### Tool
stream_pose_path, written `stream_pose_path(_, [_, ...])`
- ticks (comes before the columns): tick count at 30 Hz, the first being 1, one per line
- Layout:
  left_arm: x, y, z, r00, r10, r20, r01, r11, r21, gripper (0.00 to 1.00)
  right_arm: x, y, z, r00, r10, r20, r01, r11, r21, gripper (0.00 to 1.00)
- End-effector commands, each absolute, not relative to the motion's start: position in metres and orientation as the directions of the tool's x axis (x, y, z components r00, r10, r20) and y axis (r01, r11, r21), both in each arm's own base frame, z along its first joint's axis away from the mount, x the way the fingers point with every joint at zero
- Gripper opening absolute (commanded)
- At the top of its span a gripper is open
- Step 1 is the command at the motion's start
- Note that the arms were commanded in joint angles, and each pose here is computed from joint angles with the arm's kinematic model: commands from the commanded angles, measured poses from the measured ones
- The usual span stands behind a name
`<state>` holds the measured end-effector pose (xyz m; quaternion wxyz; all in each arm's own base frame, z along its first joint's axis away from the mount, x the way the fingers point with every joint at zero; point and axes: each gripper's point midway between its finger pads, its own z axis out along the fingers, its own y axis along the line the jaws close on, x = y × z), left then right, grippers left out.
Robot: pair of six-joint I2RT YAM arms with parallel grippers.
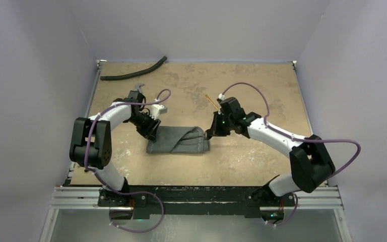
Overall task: Fold the napkin into a case and place the utensils inside
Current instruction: Insert the spoon into the folded napkin.
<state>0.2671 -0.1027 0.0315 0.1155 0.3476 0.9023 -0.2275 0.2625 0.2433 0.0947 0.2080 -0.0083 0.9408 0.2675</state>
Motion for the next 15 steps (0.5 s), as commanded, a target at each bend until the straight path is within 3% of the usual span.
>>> stream_pose_path(1, [0.265,-0.104,0.038,-0.704,0.59,-0.396,0.707,0.633,-0.314,0.37,0.26,0.259,0.091,-0.91,0.162,-0.382,-0.081,0.833,0.548,0.0])
stream_pose_path(15, [0.26,-0.106,0.04,-0.704,0.591,-0.393,0.709,0.619,-0.338,0.34,0.263,0.283,0.081,-0.899,0.23,-0.373,-0.029,0.818,0.574,0.0])
